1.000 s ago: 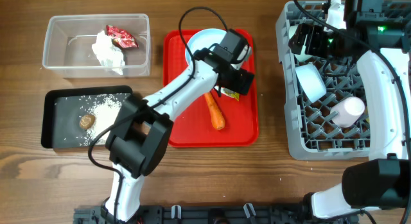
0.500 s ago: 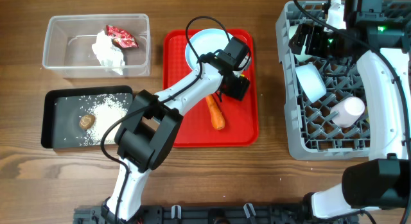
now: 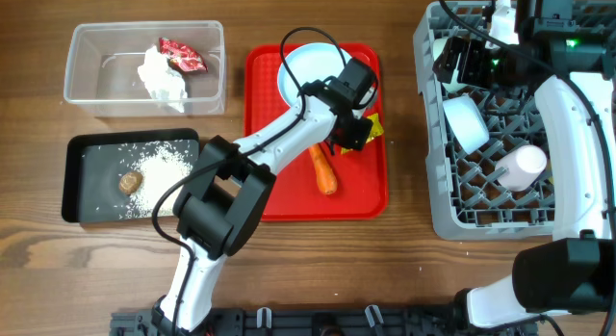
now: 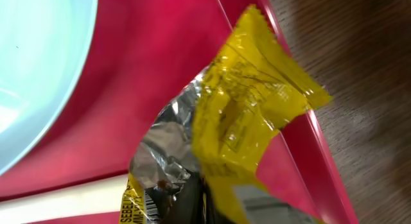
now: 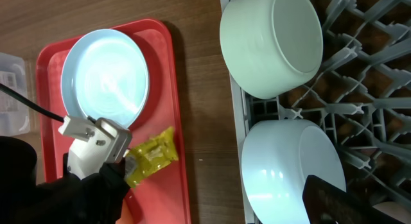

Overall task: Sort waste into correct bins and load items into the dishwasher rack
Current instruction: 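Reach and grasp the yellow snack packet with the left gripper, then carry the yellow packet to the clear bin and release it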

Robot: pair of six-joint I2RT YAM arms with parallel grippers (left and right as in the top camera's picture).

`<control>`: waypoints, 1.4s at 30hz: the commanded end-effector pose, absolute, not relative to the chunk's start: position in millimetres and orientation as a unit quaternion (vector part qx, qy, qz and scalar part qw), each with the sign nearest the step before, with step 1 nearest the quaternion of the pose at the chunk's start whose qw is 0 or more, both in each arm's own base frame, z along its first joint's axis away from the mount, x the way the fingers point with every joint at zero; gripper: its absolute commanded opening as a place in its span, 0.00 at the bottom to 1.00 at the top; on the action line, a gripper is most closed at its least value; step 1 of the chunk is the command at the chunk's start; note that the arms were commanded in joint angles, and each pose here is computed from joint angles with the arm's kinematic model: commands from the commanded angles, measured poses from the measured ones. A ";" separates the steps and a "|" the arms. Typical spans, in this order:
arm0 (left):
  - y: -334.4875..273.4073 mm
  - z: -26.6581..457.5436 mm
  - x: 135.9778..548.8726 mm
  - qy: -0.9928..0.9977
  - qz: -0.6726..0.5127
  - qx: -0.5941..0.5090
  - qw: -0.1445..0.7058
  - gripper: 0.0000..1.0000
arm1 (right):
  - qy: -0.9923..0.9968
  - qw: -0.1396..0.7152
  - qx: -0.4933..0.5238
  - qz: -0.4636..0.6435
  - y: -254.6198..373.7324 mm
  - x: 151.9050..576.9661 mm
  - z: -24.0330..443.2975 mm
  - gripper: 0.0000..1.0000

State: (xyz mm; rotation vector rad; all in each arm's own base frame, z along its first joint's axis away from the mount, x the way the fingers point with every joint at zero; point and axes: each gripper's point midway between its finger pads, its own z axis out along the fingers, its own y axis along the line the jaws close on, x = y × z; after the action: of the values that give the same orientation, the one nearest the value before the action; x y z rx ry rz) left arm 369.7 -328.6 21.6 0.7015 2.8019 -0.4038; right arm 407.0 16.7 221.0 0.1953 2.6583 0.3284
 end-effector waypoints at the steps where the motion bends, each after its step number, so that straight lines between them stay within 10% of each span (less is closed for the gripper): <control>1: -332.5 41.8 368.9 0.952 -0.149 0.237 0.123 0.04 | 0.964 0.237 0.064 0.107 12.8 403.8 228.6 0.99; 12: -264.1 182.4 412.7 0.937 -0.059 0.169 0.298 0.04 | 0.963 0.237 0.064 0.107 12.8 403.9 228.6 1.00; 21: -172.8 184.3 446.5 0.954 -0.083 0.094 0.272 0.05 | 0.964 0.236 0.065 0.107 12.8 403.7 228.5 0.99; 29: -251.9 160.5 375.4 0.933 -0.200 0.253 0.158 0.64 | 0.963 0.240 0.064 0.107 12.7 405.2 229.3 1.00; 42: -320.3 35.8 295.5 0.913 -0.106 0.393 0.008 0.74 | 0.964 0.235 0.063 0.105 12.2 403.0 228.0 1.00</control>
State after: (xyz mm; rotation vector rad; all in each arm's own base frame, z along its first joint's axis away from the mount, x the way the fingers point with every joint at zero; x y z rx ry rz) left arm 302.6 -319.7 61.1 1.1488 2.8333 -0.4066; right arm 406.1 16.1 220.4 0.1929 2.6627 0.3224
